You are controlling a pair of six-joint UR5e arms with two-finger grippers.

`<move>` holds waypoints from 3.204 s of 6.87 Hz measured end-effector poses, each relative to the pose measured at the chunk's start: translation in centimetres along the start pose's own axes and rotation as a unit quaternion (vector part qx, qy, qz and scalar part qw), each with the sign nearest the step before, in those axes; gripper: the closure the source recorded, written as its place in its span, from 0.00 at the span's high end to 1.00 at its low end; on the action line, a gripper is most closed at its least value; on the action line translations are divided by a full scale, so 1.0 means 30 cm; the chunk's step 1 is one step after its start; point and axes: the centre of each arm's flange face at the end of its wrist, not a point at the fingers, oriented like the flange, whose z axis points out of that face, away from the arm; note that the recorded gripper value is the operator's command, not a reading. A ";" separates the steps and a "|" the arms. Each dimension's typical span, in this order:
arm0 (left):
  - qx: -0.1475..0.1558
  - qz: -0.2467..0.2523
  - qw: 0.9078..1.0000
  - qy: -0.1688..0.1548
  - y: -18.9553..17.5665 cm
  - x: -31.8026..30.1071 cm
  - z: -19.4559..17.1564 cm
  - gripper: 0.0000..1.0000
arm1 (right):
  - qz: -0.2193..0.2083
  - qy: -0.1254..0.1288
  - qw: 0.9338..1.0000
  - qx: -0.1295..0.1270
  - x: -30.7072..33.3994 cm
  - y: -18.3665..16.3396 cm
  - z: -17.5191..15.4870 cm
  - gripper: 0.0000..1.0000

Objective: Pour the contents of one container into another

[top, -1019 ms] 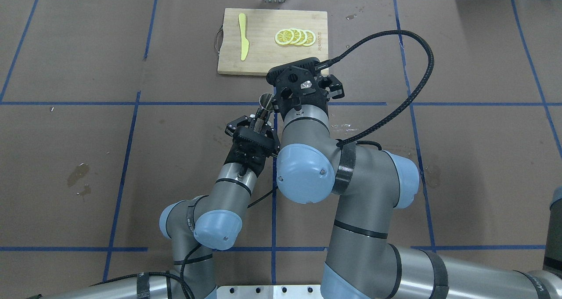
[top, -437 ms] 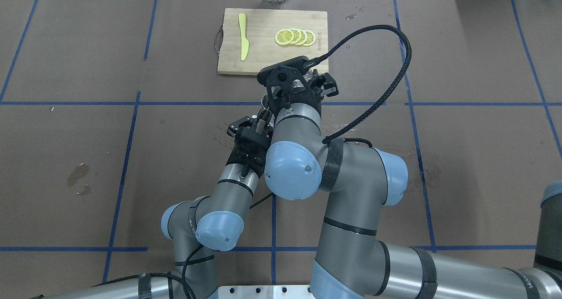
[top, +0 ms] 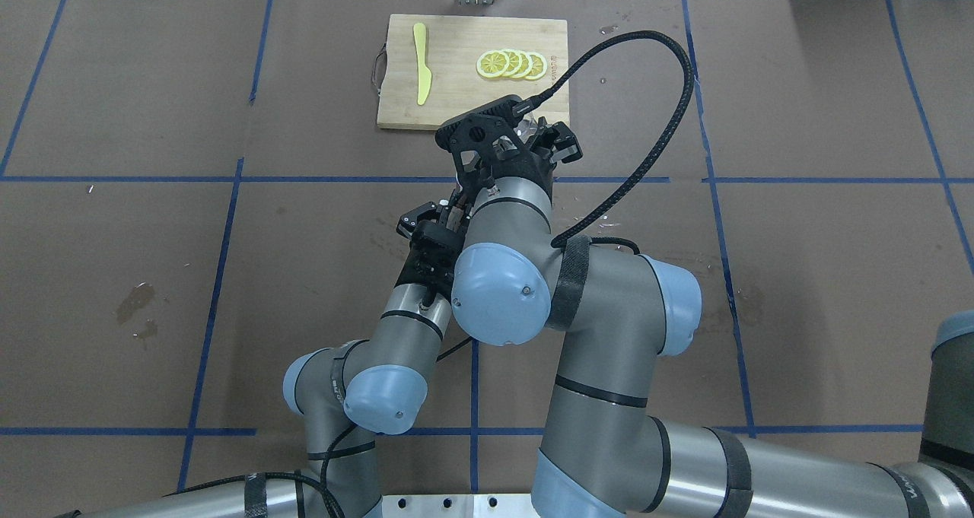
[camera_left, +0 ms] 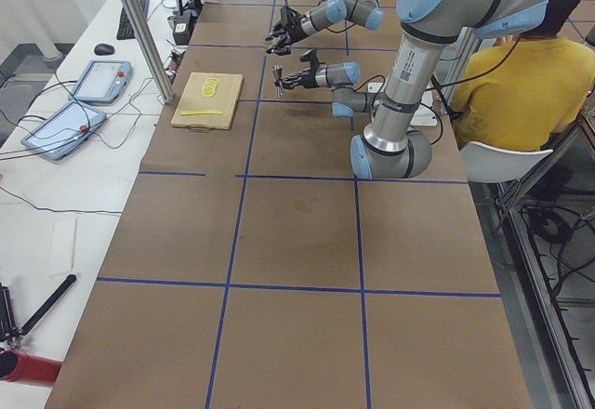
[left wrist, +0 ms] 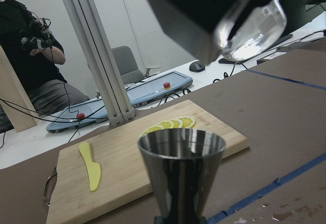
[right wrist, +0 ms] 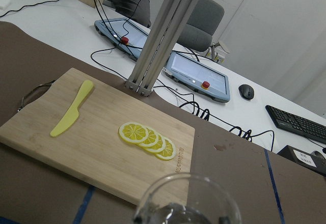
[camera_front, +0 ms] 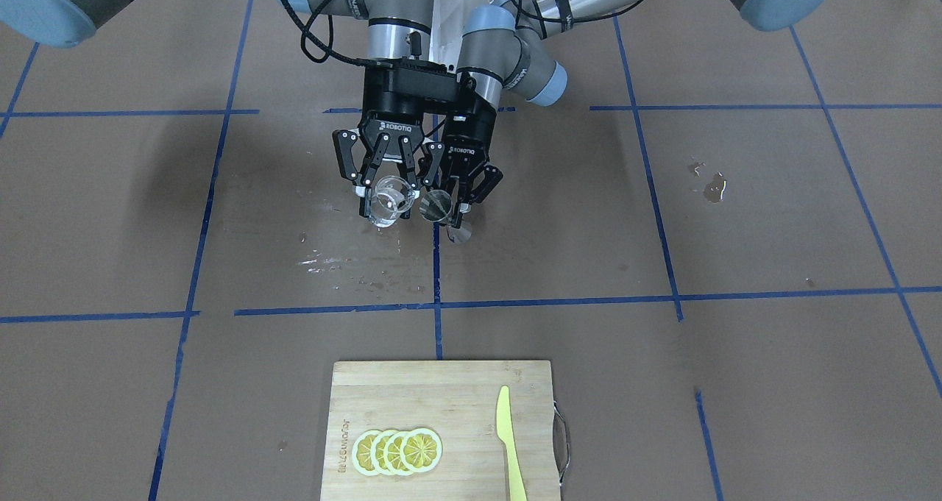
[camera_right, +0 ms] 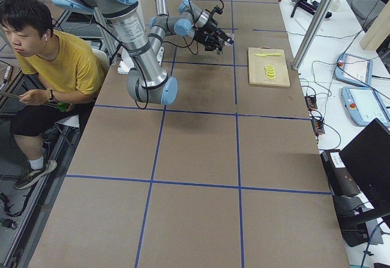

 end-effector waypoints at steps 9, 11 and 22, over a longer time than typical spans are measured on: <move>0.001 -0.002 1.000 0.002 -0.012 0.031 0.002 0.00 | -0.079 0.022 0.997 -0.002 -0.023 -0.022 -0.025 0.19; 0.001 -0.002 1.000 0.002 -0.011 0.031 0.002 0.00 | -0.122 0.027 0.992 -0.004 -0.024 -0.015 -0.026 0.19; 0.000 -0.001 1.000 0.002 -0.010 0.032 0.003 0.00 | -0.252 0.037 0.967 -0.013 -0.045 -0.042 -0.069 0.19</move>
